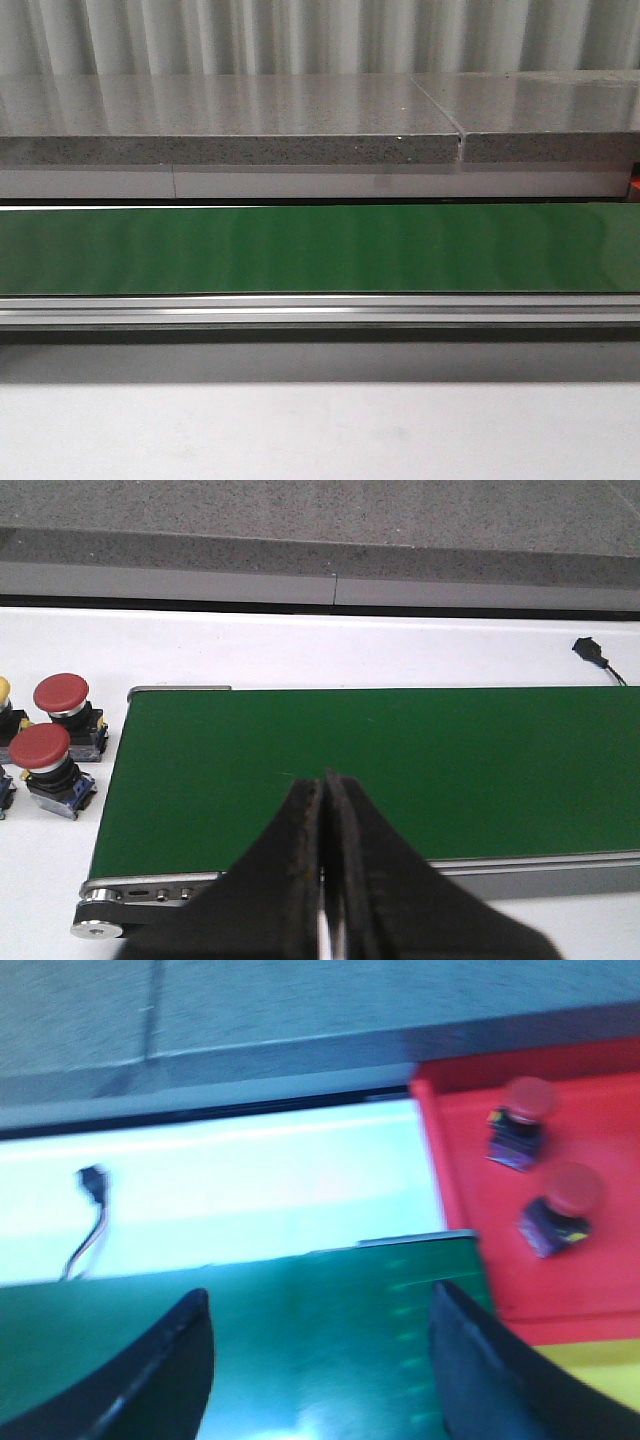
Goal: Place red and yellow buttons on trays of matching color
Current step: 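Open the right gripper and raise it from the yellow tray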
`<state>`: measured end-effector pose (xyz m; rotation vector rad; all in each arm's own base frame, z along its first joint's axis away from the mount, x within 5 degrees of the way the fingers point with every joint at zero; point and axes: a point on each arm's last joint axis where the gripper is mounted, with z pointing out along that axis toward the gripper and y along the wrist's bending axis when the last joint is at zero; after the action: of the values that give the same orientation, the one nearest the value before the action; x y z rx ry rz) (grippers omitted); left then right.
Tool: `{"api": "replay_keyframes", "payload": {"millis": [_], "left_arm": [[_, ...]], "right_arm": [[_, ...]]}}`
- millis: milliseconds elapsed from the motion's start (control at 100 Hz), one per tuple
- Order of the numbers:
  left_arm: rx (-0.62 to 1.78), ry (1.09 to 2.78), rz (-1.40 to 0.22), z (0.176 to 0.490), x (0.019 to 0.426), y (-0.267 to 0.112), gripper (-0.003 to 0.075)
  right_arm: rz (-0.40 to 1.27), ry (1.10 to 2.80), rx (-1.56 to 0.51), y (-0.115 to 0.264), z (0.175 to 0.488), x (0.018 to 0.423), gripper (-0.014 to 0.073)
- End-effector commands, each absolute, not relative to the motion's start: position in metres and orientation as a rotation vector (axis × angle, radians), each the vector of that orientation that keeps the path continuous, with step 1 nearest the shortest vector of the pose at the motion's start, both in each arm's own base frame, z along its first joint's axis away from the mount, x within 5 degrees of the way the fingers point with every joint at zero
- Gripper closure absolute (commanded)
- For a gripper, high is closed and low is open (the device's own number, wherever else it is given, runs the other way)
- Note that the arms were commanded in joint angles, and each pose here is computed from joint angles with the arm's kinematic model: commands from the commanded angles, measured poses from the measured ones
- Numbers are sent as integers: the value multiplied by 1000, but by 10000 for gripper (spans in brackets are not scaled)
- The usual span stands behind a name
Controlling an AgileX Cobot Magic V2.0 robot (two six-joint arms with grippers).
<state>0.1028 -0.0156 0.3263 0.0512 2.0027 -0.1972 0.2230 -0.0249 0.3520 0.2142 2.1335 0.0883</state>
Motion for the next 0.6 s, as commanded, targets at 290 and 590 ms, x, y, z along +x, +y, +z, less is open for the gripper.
{"api": "replay_keyframes", "payload": {"millis": [290, 590], "left_arm": [[40, 1911, -216, 340, 105, -16, 740], [40, 1911, -216, 340, 105, -16, 740]], "right_arm": [[127, 2062, 24, 5, 342, 174, 126], [111, 2008, -3, 6, 329, 135, 217]]}}
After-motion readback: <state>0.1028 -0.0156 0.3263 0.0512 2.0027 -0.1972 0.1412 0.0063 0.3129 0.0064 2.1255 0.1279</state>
